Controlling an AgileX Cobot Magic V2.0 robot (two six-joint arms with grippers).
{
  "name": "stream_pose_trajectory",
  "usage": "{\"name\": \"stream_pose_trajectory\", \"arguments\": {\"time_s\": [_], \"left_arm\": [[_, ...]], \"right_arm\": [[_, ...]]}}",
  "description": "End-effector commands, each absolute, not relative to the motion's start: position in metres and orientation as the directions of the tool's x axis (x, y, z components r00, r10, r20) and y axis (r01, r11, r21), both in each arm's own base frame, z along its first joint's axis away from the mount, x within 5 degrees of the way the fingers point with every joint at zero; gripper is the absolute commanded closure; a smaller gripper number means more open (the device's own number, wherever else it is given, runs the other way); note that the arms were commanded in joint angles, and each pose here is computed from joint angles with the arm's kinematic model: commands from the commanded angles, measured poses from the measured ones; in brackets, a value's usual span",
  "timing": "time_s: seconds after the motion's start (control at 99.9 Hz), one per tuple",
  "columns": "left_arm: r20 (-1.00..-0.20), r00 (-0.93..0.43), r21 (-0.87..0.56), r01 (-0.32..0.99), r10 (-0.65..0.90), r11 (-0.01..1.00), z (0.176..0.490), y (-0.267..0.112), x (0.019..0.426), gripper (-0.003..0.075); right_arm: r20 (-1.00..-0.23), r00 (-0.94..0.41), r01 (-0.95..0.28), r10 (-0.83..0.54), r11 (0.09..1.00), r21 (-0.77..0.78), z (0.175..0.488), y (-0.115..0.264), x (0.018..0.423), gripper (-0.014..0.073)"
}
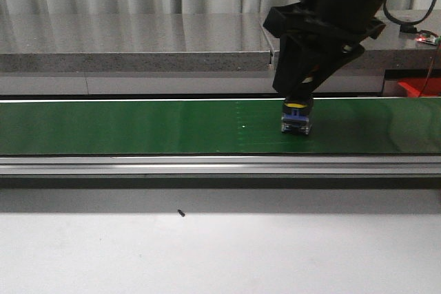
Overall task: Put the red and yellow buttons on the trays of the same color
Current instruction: 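Lower the right gripper onto the arriving red button and grasp, then carry the red button into the red tray and open the right gripper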
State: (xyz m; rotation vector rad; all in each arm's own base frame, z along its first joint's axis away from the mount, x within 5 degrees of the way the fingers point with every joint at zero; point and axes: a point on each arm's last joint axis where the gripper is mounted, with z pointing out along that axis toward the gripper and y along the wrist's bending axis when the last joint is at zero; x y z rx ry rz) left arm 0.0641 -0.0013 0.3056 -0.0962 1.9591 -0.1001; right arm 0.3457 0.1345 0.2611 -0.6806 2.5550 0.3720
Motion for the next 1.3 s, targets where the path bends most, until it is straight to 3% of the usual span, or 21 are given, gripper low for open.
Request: {"name": "stream_pose_trajectory", "arguments": {"time_s": [0.0, 0.12, 0.31, 0.55, 0.721, 0.911, 1.121, 1.291], "left_arm": [[-0.949, -0.292, -0.127, 0.002, -0.121, 0.992, 0.320, -0.002, 0.067, 0.0741], [-0.949, -0.292, -0.127, 0.002, -0.121, 0.992, 0.320, -0.002, 0.067, 0.0741], [-0.949, -0.292, -0.127, 0.002, -0.121, 0.992, 0.320, -0.002, 0.067, 0.0741], [-0.949, -0.292, -0.127, 0.002, -0.121, 0.992, 0.320, -0.002, 0.067, 0.0741], [-0.949, -0.292, -0.127, 0.002, -0.121, 0.992, 0.320, -0.002, 0.067, 0.0741], [-0.949, -0.292, -0.127, 0.002, -0.121, 0.992, 0.320, -0.002, 0.067, 0.0741], [-0.949, -0.292, -0.127, 0.002, -0.121, 0.992, 0.320, -0.002, 0.067, 0.0741], [-0.949, -0.292, -0.127, 0.002, -0.121, 0.992, 0.320, -0.002, 0.067, 0.0741]], "right_arm": [[-0.590, -0.730, -0.503, -0.346, 0.856, 0.121, 0.302, 0.121, 0.347, 0.0494], [-0.644, -0.715, -0.439, -0.273, 0.892, 0.110, 0.336, 0.089, 0.355, 0.0494], [-0.730, -0.673, -0.256, -0.120, 0.964, 0.077, 0.386, 0.009, 0.366, 0.0494], [-0.806, -0.590, 0.014, 0.045, 0.999, 0.046, 0.410, -0.088, 0.360, 0.0494], [-0.828, -0.547, 0.156, 0.121, 0.987, 0.041, 0.395, -0.138, 0.367, 0.0494], [-0.810, -0.557, 0.245, 0.180, 0.968, 0.047, 0.348, -0.177, 0.393, 0.0494], [-0.772, -0.598, 0.267, 0.214, 0.962, 0.060, 0.300, -0.195, 0.421, 0.0494], [-0.762, -0.595, 0.252, 0.256, 0.960, 0.126, 0.294, -0.200, 0.441, 0.0494]]}}
